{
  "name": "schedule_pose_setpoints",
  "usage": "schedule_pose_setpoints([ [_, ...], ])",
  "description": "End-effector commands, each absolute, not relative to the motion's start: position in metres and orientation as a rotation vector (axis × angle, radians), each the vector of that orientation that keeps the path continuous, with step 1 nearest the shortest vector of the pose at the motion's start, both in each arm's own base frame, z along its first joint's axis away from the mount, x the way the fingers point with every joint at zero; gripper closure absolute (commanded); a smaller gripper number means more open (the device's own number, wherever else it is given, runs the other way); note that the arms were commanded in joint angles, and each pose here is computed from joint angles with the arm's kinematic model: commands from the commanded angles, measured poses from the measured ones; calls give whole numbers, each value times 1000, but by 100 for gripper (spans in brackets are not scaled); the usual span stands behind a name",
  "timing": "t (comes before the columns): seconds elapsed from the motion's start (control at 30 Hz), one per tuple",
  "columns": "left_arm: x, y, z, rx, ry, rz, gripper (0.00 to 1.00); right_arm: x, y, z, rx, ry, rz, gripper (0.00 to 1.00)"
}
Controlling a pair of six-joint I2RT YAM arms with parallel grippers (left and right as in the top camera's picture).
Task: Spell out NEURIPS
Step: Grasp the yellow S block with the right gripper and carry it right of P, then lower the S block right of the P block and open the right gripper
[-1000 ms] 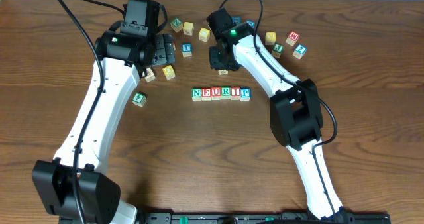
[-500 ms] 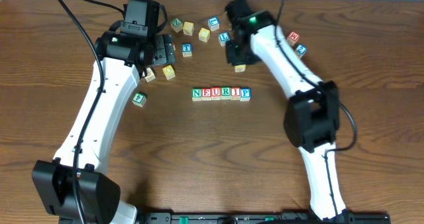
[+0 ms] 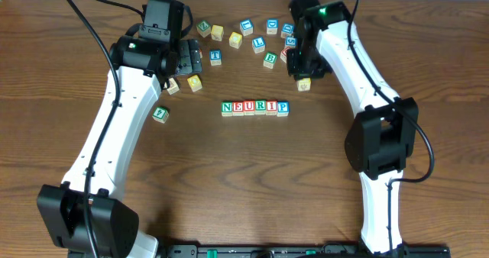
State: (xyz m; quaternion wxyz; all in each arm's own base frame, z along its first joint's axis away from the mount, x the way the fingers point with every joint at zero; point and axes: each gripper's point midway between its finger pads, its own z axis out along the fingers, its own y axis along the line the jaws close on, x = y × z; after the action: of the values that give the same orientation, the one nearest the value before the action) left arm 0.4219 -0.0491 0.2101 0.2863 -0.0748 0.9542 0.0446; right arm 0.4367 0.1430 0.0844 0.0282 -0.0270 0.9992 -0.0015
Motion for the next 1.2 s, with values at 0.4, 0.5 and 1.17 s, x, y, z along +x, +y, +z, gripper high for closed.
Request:
schedule_pose_setpoints([
  [0.4,422,-45,213,-203,2543,133,2,416,132,44,-113,3167,-67,73],
  [0.5,422,-45,213,-203,2543,133,2,417,131,38,-120,3161,-72,71],
  [1.17,422,-45,213,-203,2542,133,2,421,132,23,-140,3135,-63,62],
])
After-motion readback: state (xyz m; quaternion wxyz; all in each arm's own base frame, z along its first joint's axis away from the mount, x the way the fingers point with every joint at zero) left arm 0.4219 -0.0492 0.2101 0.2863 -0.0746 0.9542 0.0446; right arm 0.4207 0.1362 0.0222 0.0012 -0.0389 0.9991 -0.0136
